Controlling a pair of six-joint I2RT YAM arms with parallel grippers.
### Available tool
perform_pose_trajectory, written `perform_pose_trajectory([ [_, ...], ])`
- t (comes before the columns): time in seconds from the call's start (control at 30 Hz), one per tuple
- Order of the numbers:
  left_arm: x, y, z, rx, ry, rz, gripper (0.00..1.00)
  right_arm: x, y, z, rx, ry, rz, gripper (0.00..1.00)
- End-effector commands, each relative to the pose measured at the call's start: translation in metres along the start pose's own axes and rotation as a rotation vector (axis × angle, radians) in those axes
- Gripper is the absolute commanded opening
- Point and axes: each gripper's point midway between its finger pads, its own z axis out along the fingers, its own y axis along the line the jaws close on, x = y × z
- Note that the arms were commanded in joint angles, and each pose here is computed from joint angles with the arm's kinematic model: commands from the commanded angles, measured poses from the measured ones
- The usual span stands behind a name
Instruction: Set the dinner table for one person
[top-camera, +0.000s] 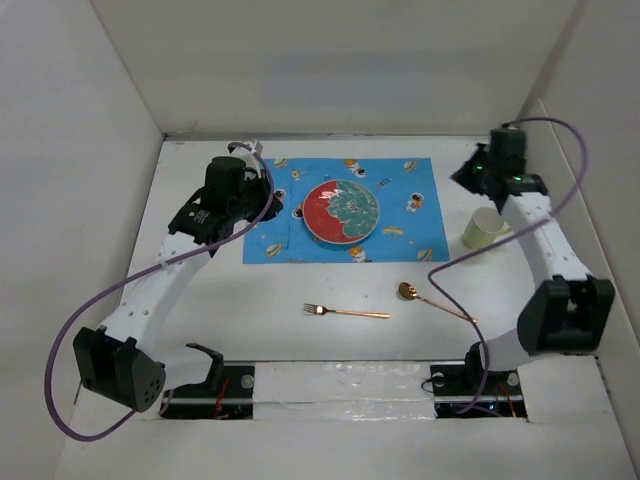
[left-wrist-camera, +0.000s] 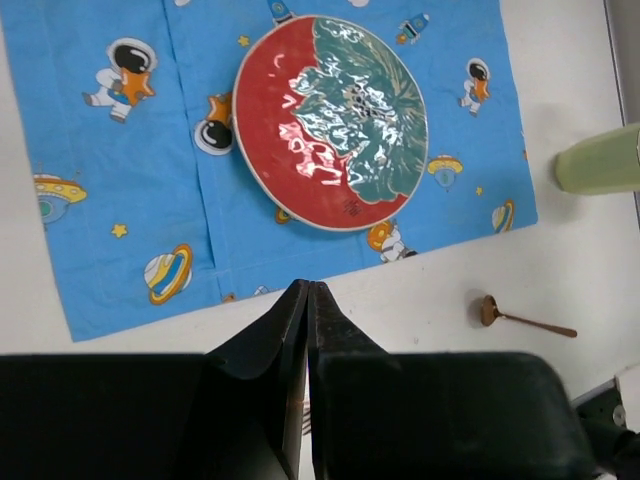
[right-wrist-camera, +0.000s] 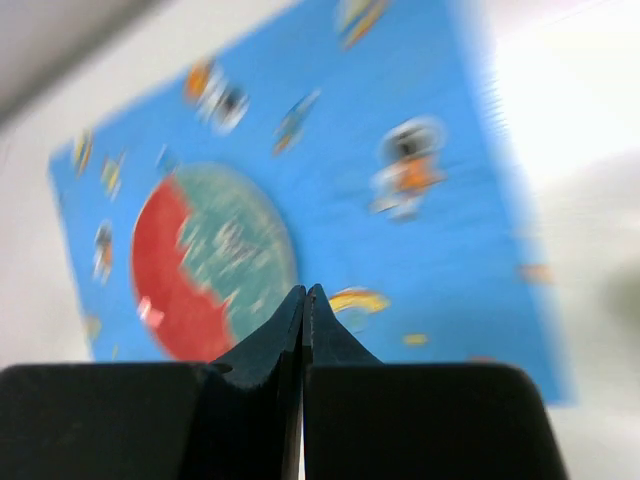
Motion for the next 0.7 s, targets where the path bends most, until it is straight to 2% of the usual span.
perform_pose_trajectory([
  [0.0,0.016,-0.01,-0.001,0.086,0.026,0.005,0.0,-0.049,-0.117,-0.063,0.37,-0.222,0.117,0.0],
  [0.03,0.022,-0.012,-0.001,0.103,0.044,0.002,0.0,-0.046,-0.135,-0.077,0.406,-0.247,0.145,0.0],
  [0.07,0.032,-0.011,0.001,0.104,0.066,0.006,0.06,-0.049,-0.152,-0.086,0.446,-0.267,0.17,0.0],
  [0.1,0.037,-0.012,0.0,0.105,0.074,0.012,0.12,-0.048,-0.166,-0.094,0.481,-0.272,0.192,0.15],
  [0.17,0.047,-0.012,-0.001,0.097,0.092,0.032,0.26,-0.039,-0.196,-0.107,0.564,-0.255,0.243,0.34],
  [0.2,0.052,-0.015,-0.002,0.106,0.099,0.044,0.28,-0.032,-0.203,-0.11,0.586,-0.225,0.24,0.44],
  [0.27,0.057,-0.013,-0.002,0.101,0.109,0.05,0.31,-0.021,-0.213,-0.106,0.601,-0.177,0.239,0.53],
  [0.37,0.06,-0.009,-0.003,0.092,0.118,0.063,0.32,0.0,-0.211,-0.091,0.549,-0.08,0.221,0.52],
  [0.5,0.064,-0.008,-0.004,0.091,0.133,0.075,0.32,0.014,-0.212,-0.07,0.516,-0.027,0.218,0.52],
  [0.57,0.066,-0.007,-0.003,0.094,0.138,0.074,0.32,0.023,-0.214,-0.057,0.516,0.01,0.216,0.48],
  [0.6,0.068,-0.008,-0.003,0.101,0.139,0.073,0.32,0.03,-0.211,-0.047,0.51,0.031,0.22,0.29],
  [0.63,0.067,-0.008,-0.003,0.102,0.138,0.073,0.32,0.03,-0.211,-0.047,0.51,0.032,0.22,0.29],
  [0.67,0.066,-0.009,-0.003,0.105,0.135,0.07,0.32,0.028,-0.212,-0.045,0.514,0.018,0.226,0.2],
])
